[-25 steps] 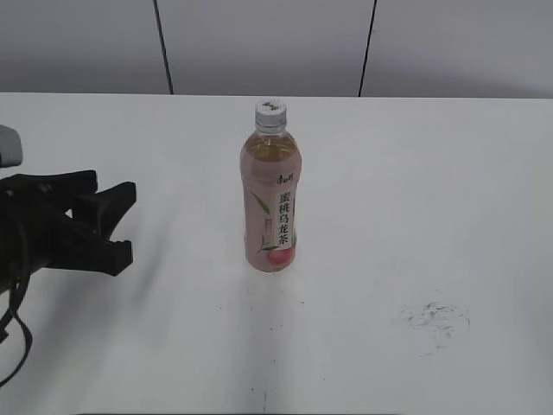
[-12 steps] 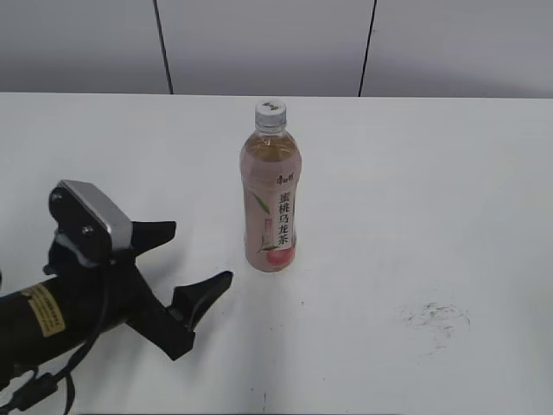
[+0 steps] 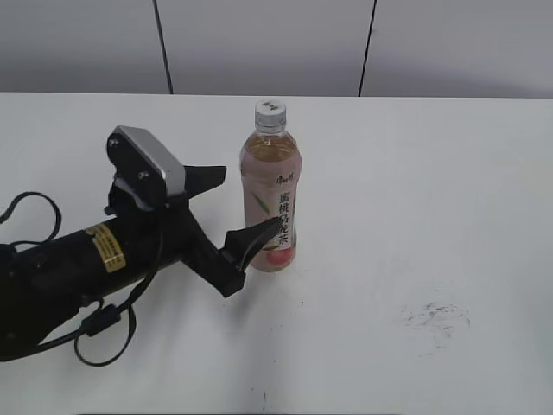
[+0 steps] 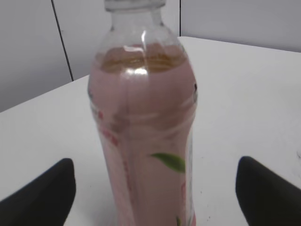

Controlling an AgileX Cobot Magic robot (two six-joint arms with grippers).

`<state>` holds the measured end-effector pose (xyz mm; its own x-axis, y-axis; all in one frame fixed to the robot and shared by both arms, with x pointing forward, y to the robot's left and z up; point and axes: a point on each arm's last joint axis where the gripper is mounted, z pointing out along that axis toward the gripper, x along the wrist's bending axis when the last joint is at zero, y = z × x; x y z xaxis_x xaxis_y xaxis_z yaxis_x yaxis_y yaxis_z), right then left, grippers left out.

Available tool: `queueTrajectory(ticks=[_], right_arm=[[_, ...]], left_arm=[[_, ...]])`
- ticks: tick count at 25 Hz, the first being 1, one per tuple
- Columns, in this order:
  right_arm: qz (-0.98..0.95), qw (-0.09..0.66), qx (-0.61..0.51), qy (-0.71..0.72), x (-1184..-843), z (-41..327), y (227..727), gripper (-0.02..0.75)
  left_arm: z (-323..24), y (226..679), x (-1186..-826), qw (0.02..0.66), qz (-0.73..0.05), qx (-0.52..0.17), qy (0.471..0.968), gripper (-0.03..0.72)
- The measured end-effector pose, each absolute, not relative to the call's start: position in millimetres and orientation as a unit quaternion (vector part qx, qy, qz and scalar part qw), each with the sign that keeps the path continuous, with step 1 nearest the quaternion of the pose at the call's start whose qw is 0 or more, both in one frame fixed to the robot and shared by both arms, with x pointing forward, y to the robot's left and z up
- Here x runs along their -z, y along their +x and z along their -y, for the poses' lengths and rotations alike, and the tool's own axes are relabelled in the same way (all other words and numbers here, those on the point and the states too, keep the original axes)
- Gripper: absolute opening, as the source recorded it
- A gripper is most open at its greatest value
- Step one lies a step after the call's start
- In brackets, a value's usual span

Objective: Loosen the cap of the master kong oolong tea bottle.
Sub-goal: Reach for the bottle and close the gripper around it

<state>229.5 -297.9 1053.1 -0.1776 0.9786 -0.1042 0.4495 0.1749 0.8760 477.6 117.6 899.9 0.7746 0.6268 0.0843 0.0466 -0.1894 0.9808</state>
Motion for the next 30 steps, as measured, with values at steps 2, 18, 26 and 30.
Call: queueTrajectory(ticks=[2, 18, 26, 30], right_arm=[[-0.675, 0.362, -0.365, 0.529, -1053, 298, 230, 0.468], [-0.673, 0.361, -0.366, 0.532, -1053, 298, 230, 0.467], [-0.688, 0.322, -0.347, 0.55, -1056, 294, 246, 0.467], [-0.713, 0.264, -0.308, 0.572, -1063, 288, 284, 0.463]], left_arm=[[-113, 485, -901, 0.592, -0.224, -0.246, 0.734, 0.61], [-88, 515, -882, 0.608, -0.212, -0.228, 0.731, 0.501], [-88, 515, -882, 0.61, -0.213, -0.226, 0.729, 0.389], [-88, 515, -881, 0.613, -0.213, -0.226, 0.726, 0.389]])
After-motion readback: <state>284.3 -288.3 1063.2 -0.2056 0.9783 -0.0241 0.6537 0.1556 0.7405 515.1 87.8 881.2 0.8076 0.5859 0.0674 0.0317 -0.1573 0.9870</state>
